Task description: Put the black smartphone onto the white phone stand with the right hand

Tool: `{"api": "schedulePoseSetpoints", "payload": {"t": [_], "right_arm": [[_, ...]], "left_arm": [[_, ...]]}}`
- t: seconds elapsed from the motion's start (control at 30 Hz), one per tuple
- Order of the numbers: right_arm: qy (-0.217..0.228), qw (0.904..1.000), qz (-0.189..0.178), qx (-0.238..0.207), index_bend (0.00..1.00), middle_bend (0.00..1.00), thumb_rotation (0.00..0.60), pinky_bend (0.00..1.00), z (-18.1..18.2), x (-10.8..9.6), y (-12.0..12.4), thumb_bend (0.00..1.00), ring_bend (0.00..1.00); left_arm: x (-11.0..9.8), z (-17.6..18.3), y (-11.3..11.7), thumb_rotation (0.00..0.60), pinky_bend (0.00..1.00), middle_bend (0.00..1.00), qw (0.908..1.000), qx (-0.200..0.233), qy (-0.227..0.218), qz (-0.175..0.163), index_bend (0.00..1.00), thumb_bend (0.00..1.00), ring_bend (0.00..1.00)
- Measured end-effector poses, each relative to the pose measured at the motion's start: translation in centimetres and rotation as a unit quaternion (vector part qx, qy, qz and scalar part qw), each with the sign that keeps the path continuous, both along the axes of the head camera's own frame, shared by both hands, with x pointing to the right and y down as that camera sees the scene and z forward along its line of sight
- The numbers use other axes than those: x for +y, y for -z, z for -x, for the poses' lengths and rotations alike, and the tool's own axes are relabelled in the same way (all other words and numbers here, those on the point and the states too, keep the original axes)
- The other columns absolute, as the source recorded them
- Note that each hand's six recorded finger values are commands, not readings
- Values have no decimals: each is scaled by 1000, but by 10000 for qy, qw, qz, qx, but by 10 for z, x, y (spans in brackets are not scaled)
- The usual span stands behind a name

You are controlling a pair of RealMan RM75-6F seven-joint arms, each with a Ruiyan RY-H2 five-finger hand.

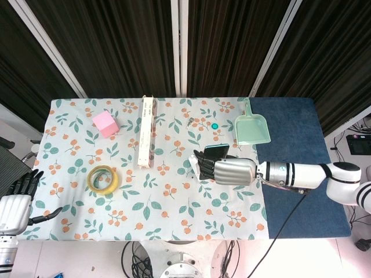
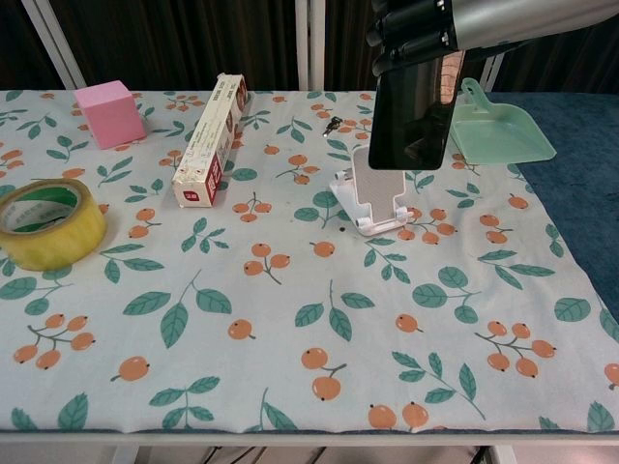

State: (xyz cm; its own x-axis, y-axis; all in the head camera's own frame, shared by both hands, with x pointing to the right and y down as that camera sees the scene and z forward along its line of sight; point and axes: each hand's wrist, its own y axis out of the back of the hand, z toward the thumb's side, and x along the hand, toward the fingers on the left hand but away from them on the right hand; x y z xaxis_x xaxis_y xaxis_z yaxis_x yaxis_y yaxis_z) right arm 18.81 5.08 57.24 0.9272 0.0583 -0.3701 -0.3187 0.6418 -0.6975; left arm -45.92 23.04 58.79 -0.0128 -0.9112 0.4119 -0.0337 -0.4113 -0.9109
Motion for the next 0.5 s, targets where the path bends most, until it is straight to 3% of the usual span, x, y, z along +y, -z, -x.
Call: {"api": "schedulePoseSetpoints", "payload": {"t": [0.2, 0.5], "right_arm": [[568, 9971, -292, 405, 622, 449, 600, 27, 12, -16, -7, 364, 479], [604, 9970, -330, 359, 620, 436, 600, 0, 16, -12, -19, 365, 456]], "left_arm": [[0, 1, -2, 235, 157, 44, 10000, 3, 47, -5, 24, 81, 66], [-1, 4, -4, 236, 157, 44, 10000, -4, 54, 10, 24, 81, 66]]}}
